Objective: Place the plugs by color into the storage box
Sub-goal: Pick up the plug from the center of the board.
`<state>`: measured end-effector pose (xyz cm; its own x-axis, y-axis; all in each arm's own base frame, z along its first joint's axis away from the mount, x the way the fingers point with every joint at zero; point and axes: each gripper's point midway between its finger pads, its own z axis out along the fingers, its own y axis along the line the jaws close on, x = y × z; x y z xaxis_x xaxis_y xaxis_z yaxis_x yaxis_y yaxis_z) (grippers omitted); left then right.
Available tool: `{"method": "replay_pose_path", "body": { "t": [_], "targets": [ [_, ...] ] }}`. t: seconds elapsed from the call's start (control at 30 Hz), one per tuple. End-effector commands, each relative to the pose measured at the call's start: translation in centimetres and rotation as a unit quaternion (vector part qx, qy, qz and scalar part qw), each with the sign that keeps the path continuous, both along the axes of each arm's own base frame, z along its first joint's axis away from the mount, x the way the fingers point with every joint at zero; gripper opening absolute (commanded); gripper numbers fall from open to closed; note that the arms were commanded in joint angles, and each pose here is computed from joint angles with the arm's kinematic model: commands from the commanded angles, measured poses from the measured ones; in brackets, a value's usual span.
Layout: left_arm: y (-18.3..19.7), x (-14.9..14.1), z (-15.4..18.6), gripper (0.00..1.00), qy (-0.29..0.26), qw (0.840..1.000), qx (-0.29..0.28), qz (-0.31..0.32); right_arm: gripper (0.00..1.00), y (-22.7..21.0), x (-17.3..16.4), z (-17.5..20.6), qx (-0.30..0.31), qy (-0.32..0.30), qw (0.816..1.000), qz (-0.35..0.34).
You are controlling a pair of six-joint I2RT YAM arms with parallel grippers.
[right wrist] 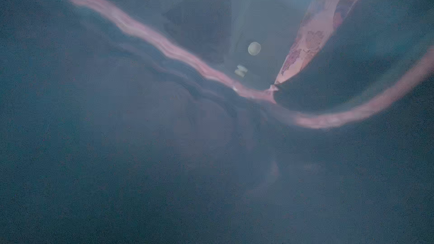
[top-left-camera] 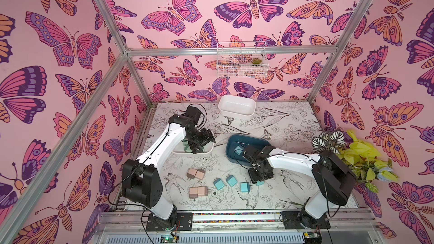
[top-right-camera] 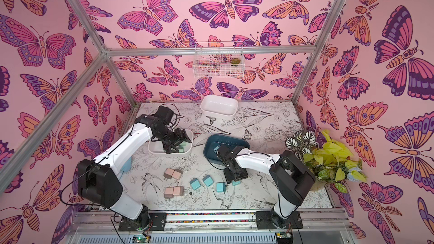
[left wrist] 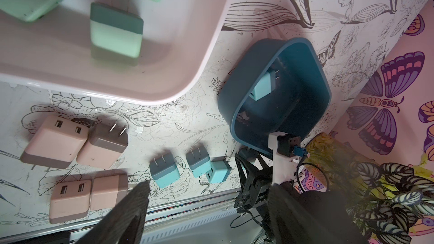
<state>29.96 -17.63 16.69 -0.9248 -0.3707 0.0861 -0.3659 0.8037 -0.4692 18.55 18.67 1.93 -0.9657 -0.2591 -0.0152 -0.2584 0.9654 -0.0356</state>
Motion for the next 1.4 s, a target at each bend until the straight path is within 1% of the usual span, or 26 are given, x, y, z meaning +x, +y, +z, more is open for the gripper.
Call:
{"method": "replay_pose_path", "body": {
  "t": [0.0,0.03,0.1,0.2,0.4,0.6,0.67,0.77,0.9,1.07,1.17,1.2,1.37],
  "targets": [
    [0.2,-0.4,0.1,0.82,-0.004,1.000,0.005,0.001,0.62,-1.0,-0.1,1.7,-0.013,-0.019,1.000,-0.007],
    [0.2,-0.4,0.1,0.82,-0.003,1.000,0.005,0.001,0.60,-1.0,0.0,2.3,-0.004,-0.027,1.000,-0.008],
    [0.2,-0.3,0.0,0.82,-0.002,1.000,0.005,0.001,0.57,-1.1,-0.1,2.3,-0.001,-0.030,1.000,-0.008],
    [0.1,-0.2,0.0,0.82,-0.001,1.000,0.004,0.001,0.56,-1.1,-0.3,1.6,-0.002,-0.021,1.000,-0.006],
    [0.1,-0.2,-0.1,0.82,-0.001,1.000,0.005,0.000,0.66,-0.7,-0.2,1.6,0.009,-0.023,1.000,-0.009],
    [-0.1,-0.1,0.2,0.82,-0.004,1.000,0.001,-0.002,0.67,-0.9,-0.7,0.6,0.005,-0.015,1.000,-0.017],
    [-0.1,-0.1,0.3,0.82,-0.006,1.000,0.001,-0.003,0.67,-1.0,-0.9,-0.5,-0.004,-0.003,1.000,-0.020],
    [-0.1,-0.1,0.3,0.82,-0.005,1.000,0.000,-0.004,0.65,-0.8,-0.8,-1.1,-0.007,0.003,1.000,-0.019],
    [0.0,-0.5,0.2,0.82,-0.004,1.000,0.001,-0.004,0.57,-0.5,-0.8,-1.4,-0.007,0.006,1.000,-0.016],
    [0.2,-0.6,0.2,0.82,-0.006,1.000,0.003,-0.004,0.47,-0.5,-1.2,-0.1,-0.007,0.004,1.000,-0.009],
    [0.1,-0.7,0.2,0.82,-0.004,1.000,0.002,-0.004,0.46,-0.8,-1.6,0.9,-0.012,0.001,1.000,-0.005],
    [0.1,-0.6,0.1,0.82,-0.004,1.000,0.002,-0.004,0.46,-0.8,-1.5,2.0,-0.001,-0.011,1.000,-0.006],
    [0.0,-0.5,0.1,0.82,-0.004,1.000,0.000,-0.006,0.46,-1.3,-1.8,4.9,0.007,-0.023,1.000,-0.004]
  ]
}}
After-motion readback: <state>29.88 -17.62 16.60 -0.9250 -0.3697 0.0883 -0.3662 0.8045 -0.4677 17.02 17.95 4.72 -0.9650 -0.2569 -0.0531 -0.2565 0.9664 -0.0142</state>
